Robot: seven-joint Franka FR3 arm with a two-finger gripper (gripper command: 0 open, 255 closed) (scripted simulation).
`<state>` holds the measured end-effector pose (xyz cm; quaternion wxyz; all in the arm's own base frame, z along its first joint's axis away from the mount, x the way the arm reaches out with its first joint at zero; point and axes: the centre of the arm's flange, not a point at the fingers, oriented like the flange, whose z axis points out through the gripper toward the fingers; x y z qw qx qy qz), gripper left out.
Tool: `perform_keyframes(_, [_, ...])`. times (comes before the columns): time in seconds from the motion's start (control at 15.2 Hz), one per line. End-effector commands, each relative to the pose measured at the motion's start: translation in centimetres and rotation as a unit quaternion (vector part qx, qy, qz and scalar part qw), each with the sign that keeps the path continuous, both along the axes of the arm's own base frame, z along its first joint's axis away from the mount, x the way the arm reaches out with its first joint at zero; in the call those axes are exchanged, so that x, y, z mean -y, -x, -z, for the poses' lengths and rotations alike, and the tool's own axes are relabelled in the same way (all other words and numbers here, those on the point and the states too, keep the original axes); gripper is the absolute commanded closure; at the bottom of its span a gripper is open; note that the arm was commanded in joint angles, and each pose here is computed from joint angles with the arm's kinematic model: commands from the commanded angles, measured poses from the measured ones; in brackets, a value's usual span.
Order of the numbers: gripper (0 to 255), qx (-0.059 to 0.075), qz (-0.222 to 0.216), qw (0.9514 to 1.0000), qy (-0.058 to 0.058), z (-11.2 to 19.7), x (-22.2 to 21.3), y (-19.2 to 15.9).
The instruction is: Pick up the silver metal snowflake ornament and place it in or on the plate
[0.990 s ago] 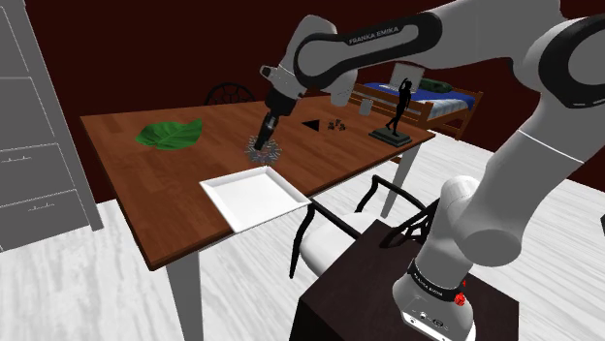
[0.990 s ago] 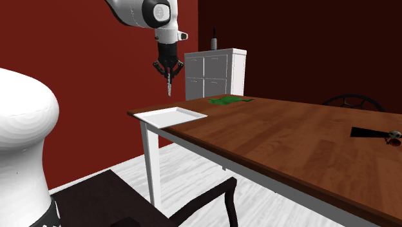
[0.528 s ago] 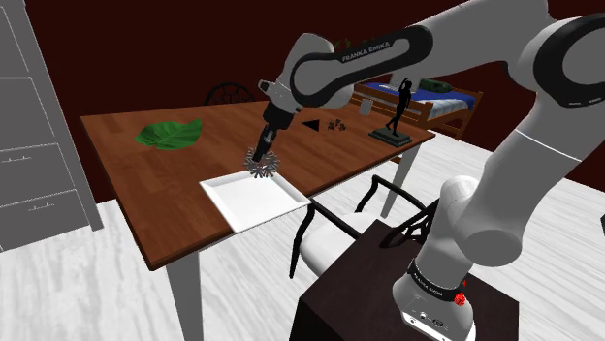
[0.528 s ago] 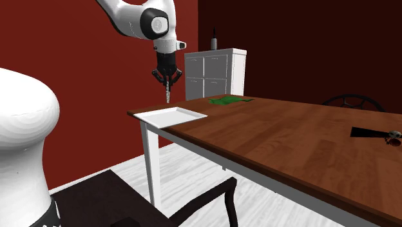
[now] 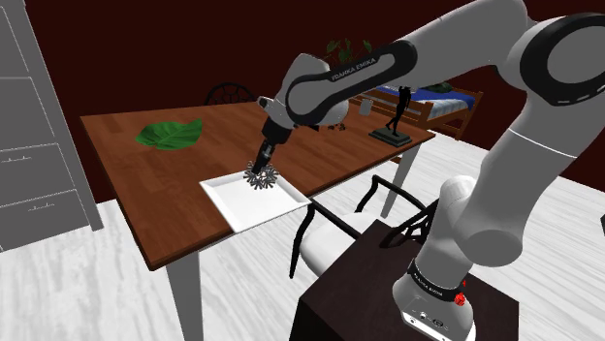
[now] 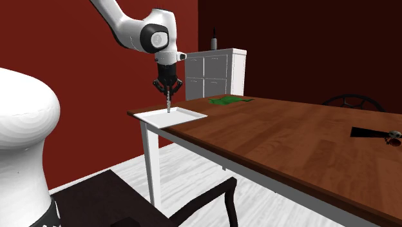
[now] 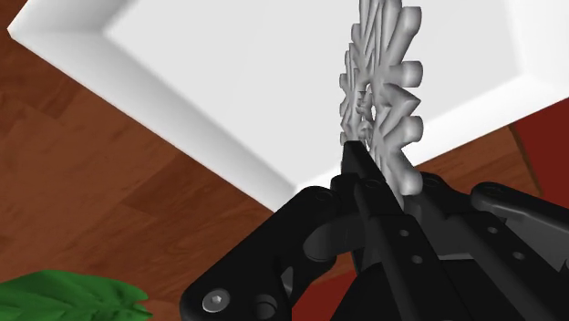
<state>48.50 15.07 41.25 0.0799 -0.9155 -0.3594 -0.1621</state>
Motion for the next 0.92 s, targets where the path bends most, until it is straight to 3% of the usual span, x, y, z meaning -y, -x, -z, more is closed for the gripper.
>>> perform_keyframes(0.0, [255,0.000,0.000,1.0000,0.000,1.00,-0.06,0.00])
perform_keyframes(0.53, [255,0.000,0.000,1.0000,0.000,1.37,-0.06,0.00])
perform_keyframes(0.59, [0,0.000,0.000,1.0000,0.000,1.37,-0.06,0.00])
perform_keyframes(0.86, [0,0.000,0.000,1.0000,0.000,1.37,-0.06,0.00])
